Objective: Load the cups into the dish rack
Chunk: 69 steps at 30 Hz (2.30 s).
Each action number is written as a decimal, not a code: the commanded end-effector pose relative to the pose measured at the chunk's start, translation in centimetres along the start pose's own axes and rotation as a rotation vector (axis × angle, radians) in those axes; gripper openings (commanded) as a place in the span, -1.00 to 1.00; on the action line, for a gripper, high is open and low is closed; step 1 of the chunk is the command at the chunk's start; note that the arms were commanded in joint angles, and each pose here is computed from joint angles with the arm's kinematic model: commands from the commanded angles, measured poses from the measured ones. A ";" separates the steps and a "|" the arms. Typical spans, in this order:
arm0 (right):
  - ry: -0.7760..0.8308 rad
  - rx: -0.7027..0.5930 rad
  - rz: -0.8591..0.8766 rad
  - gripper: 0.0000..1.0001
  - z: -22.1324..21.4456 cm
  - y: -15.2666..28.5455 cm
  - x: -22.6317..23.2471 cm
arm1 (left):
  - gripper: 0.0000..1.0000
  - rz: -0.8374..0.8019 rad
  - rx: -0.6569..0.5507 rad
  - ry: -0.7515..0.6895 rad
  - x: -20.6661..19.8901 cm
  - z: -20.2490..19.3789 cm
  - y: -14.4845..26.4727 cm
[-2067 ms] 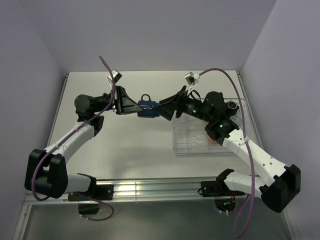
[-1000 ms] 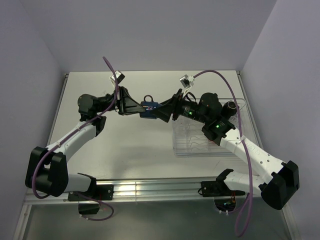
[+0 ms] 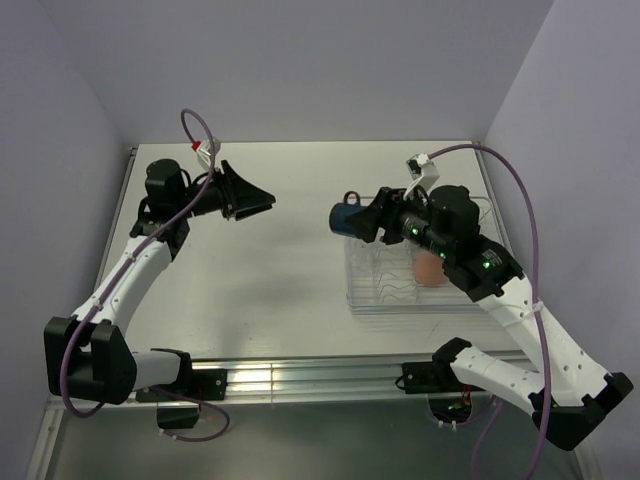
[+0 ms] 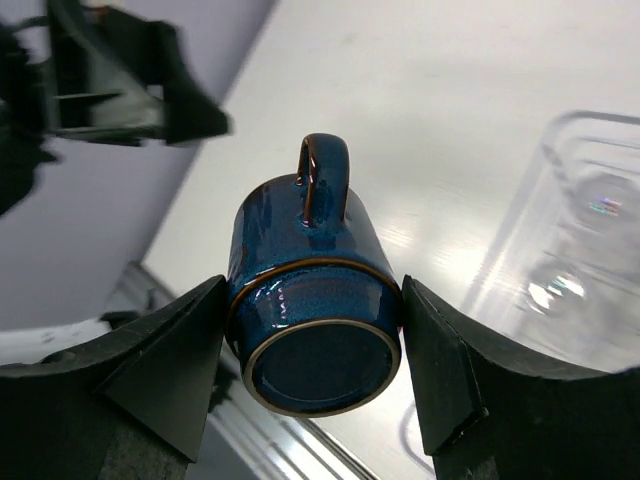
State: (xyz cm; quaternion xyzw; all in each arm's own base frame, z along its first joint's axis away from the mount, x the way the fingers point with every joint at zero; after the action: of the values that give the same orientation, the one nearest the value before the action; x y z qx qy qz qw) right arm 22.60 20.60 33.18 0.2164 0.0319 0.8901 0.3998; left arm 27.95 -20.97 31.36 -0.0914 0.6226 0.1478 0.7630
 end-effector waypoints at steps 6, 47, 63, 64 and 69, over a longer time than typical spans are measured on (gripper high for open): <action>0.086 0.279 -0.458 -1.00 -4.3 5.2 -6.8 | 0.23 0.257 -0.124 -0.113 1.3 1.6 2.1; 0.183 0.686 -0.552 -1.00 -16.2 0.1 -8.5 | 0.17 0.378 -0.079 -0.074 5.9 0.8 2.6; 0.201 0.780 -0.554 -1.00 -19.0 -1.4 -9.3 | 0.16 0.391 -0.066 -0.057 7.0 0.6 2.5; 0.203 0.791 -0.558 -1.00 -19.2 -1.5 -9.4 | 0.16 0.392 -0.063 -0.054 7.1 0.6 2.4; 0.210 0.819 -0.570 -1.00 -19.9 -1.7 -9.7 | 0.16 0.394 -0.061 -0.052 7.3 0.6 2.4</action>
State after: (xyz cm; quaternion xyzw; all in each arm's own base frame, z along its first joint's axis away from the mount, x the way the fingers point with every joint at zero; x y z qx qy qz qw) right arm 20.60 16.68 11.21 0.2614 0.4824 0.6747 0.4937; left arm 28.82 -17.74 24.56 0.0114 0.6164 0.3176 0.7204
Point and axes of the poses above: each gripper's point midway between its finger pads, its own y axis back along the fingers, its own x axis along the line the jaws close on, z = x × y, the point moved 2 cm from there along y, back along the fingers, and after that the axes turned 13 degrees about y, right-handed, at the moved point
